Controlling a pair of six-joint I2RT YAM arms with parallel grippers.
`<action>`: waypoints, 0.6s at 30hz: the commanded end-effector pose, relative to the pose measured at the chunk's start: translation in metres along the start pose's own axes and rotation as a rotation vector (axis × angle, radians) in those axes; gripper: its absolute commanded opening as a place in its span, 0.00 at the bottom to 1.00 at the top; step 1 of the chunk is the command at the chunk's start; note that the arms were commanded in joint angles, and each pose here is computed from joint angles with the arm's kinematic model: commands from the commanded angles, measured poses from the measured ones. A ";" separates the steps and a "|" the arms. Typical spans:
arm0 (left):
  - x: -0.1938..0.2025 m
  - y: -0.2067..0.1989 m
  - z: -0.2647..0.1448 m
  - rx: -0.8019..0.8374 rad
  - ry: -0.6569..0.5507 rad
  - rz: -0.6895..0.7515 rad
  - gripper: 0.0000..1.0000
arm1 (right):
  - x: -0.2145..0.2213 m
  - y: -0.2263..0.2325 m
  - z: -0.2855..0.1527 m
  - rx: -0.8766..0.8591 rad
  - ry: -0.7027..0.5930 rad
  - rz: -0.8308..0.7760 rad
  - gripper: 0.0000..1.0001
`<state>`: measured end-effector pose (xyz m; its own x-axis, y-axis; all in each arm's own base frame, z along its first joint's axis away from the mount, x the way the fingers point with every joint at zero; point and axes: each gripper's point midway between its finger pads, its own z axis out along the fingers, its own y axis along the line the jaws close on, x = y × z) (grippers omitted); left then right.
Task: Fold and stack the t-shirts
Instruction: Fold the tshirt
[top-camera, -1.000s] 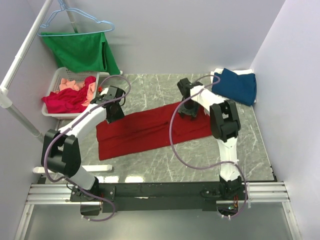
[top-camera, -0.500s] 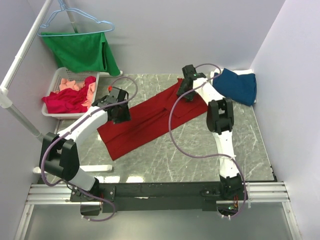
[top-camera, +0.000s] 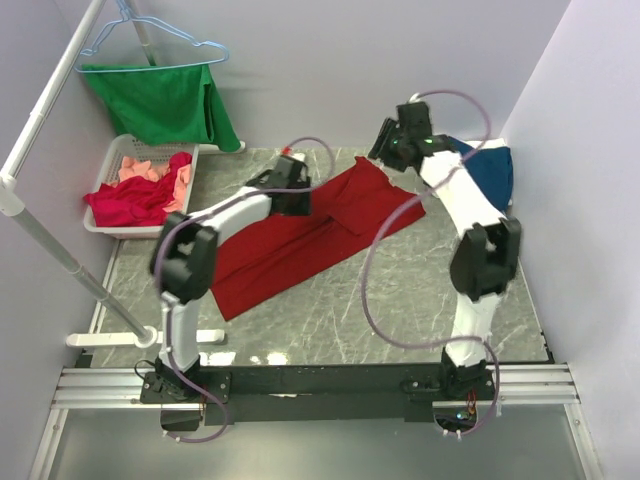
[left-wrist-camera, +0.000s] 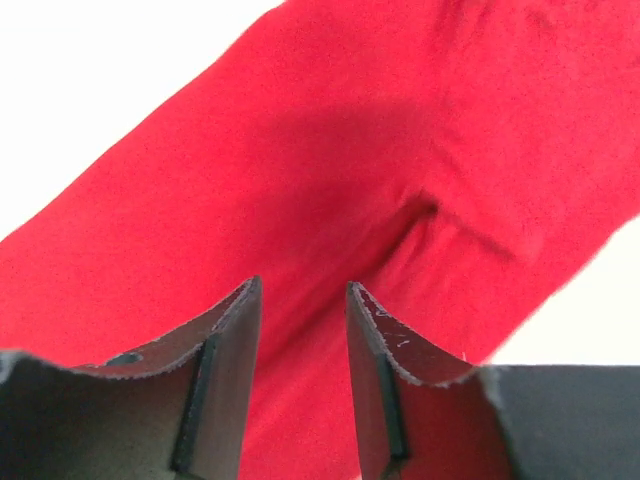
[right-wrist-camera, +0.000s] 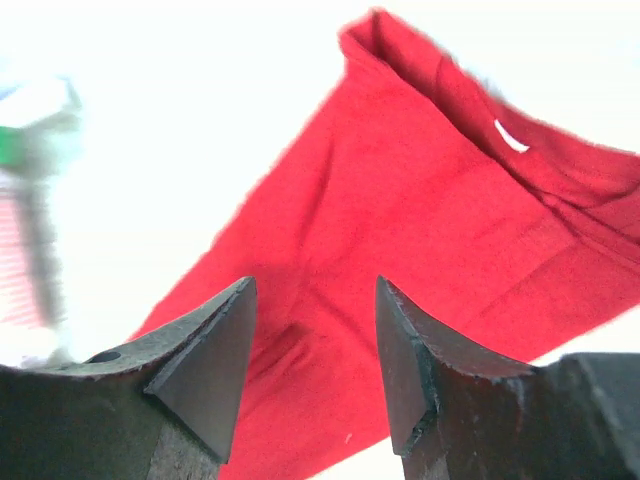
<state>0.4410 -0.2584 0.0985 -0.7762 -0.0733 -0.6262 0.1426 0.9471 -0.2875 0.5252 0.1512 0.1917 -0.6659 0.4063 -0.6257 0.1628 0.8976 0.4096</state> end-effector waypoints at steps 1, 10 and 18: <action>-0.009 -0.035 0.033 0.020 -0.038 0.152 0.44 | -0.008 -0.001 -0.057 -0.033 -0.052 -0.017 0.58; -0.045 -0.082 0.041 0.099 -0.185 0.179 0.54 | 0.058 -0.044 -0.109 -0.016 -0.031 -0.007 0.58; -0.039 -0.102 0.073 0.075 -0.140 0.233 0.54 | 0.064 -0.064 -0.127 0.054 -0.070 0.006 0.58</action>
<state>0.4974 -0.3600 0.1129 -0.6286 0.0506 -0.7761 0.3382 0.9163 -0.2142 0.3766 0.1099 0.1700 -0.7097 0.3933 -0.5844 0.2065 0.9093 0.3612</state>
